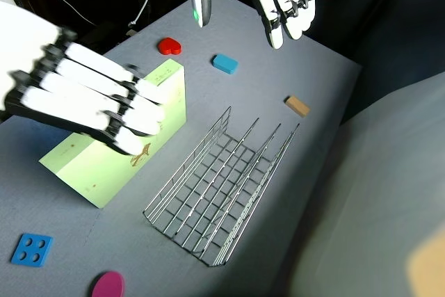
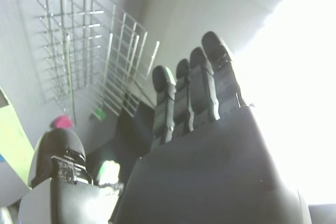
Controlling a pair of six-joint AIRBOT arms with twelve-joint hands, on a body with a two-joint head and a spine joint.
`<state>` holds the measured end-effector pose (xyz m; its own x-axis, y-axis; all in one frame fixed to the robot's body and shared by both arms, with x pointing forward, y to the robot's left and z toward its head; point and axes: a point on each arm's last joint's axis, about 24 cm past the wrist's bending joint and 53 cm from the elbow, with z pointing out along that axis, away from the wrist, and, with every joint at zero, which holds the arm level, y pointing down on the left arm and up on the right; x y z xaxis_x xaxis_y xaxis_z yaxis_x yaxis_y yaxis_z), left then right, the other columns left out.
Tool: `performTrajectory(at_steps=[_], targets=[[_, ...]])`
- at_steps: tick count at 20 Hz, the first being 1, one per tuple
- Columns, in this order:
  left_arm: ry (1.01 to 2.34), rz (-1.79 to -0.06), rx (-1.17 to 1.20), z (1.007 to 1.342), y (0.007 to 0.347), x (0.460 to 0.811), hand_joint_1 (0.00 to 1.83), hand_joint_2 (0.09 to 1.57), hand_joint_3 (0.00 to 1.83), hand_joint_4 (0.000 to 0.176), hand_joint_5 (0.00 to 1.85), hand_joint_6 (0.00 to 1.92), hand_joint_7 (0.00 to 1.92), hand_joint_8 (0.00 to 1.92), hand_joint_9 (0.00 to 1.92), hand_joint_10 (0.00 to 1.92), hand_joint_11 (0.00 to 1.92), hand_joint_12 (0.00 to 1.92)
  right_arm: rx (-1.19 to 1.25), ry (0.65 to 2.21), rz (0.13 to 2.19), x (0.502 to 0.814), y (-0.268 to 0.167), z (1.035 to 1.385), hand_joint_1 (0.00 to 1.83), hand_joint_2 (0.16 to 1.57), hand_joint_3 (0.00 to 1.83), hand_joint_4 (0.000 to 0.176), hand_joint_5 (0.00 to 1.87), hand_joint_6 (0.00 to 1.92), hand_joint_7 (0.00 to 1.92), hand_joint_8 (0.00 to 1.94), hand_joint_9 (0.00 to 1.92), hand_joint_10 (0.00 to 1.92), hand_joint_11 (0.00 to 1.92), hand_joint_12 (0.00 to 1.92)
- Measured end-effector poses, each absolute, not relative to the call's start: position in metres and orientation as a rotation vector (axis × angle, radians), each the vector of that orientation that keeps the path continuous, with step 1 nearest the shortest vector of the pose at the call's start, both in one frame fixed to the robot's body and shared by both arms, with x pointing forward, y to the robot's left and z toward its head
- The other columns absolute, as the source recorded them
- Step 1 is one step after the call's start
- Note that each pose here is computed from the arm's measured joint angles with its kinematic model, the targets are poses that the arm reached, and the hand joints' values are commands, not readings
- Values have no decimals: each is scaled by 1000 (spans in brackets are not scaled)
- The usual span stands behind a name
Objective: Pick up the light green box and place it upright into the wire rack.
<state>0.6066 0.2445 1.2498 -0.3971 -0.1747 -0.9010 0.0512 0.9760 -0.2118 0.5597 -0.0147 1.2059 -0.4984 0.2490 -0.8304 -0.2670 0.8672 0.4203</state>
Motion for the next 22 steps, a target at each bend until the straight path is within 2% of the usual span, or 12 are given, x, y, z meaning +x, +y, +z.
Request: performTrajectory(at_steps=[1,2,4,6,10,17,22], targets=[[1966,-247,-89,1250,244,606,20,1177,9,0,82,0,15,0,18,0,0,299,-11,2006,626,561,-12,1204,660,902,0,0,70,0,33,0,42,0,0,569],[1965,-246,-83,1250,242,605,214,1110,0,0,83,8,26,9,16,5,0,243,-23,2009,639,561,-4,1204,685,893,0,0,70,0,31,0,42,1,0,564],[1966,-255,-78,1250,239,604,296,1049,0,0,137,12,92,9,66,11,0,396,-36,2017,657,559,5,1202,717,873,0,0,76,3,55,9,48,3,0,563],[1967,-254,-80,1250,240,604,269,1049,0,0,139,4,104,4,80,9,0,451,-32,2052,681,553,12,1196,734,858,0,0,91,4,80,6,65,5,0,648],[1968,-253,-81,1250,240,604,193,1058,1,0,101,0,81,0,82,3,0,392,-8,2108,702,552,15,1184,738,853,0,0,95,4,67,2,66,4,0,649],[1971,-250,-83,1249,241,604,240,1054,1,0,108,2,100,5,91,3,0,428,-38,2192,656,555,16,1149,742,869,2,0,122,5,99,4,95,6,0,721],[1972,-249,-83,1249,241,604,227,1068,5,0,107,1,90,1,89,2,0,423,-79,2192,629,558,18,1141,735,868,2,0,143,8,121,6,109,7,0,757]])
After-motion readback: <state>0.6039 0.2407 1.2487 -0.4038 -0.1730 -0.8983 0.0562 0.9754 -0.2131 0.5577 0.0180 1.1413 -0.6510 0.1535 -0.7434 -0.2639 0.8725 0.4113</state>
